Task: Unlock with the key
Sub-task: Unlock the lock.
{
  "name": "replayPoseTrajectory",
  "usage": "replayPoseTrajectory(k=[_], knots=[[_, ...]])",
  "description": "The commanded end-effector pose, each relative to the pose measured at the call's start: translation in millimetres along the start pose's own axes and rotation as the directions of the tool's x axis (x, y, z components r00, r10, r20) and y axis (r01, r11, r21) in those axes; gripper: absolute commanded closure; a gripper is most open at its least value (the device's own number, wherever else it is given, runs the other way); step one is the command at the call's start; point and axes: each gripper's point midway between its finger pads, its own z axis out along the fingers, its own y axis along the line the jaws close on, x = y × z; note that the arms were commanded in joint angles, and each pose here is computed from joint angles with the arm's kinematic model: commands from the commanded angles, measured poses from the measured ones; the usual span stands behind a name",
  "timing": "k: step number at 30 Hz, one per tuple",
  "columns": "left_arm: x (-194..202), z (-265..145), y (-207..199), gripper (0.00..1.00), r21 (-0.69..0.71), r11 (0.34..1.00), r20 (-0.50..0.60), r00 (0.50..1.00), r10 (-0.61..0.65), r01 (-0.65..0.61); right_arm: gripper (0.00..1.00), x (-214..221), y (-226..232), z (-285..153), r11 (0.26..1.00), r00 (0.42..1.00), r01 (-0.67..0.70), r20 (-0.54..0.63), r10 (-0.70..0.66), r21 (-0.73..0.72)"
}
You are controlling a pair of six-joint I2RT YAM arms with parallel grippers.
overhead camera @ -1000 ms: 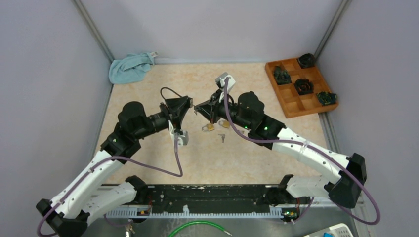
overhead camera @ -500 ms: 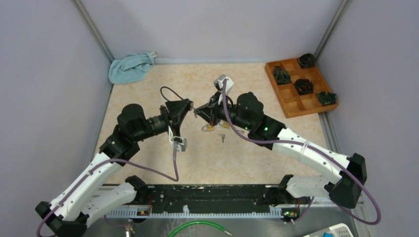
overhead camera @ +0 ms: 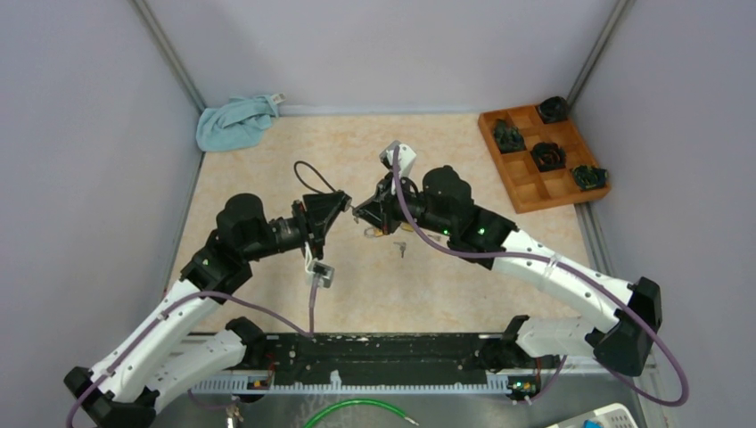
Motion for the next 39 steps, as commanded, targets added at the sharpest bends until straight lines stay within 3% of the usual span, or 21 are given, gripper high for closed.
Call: replayPoseTrajectory(k=[1,26,39], knots=[[-17,-2,11,1.0,-0.04,0.996,0.07,0.994,0.085,-0.082,1.0,-37,17,-4,0.998,0.996,0.04,0.082,-0.036,-0.045],[-19,0,-16,1.0,0.051,0.969,0.085,0.968,0.238,-0.242,1.0,-11,15,15,1.0,0.991,0.022,-0.13,-0.024,-0.023],[-26,-1,-25,1.0,0.06,0.943,0.12,0.94,0.318,-0.327,1.0,-8,17,17,0.999,0.99,0.024,-0.137,-0.029,-0.041]])
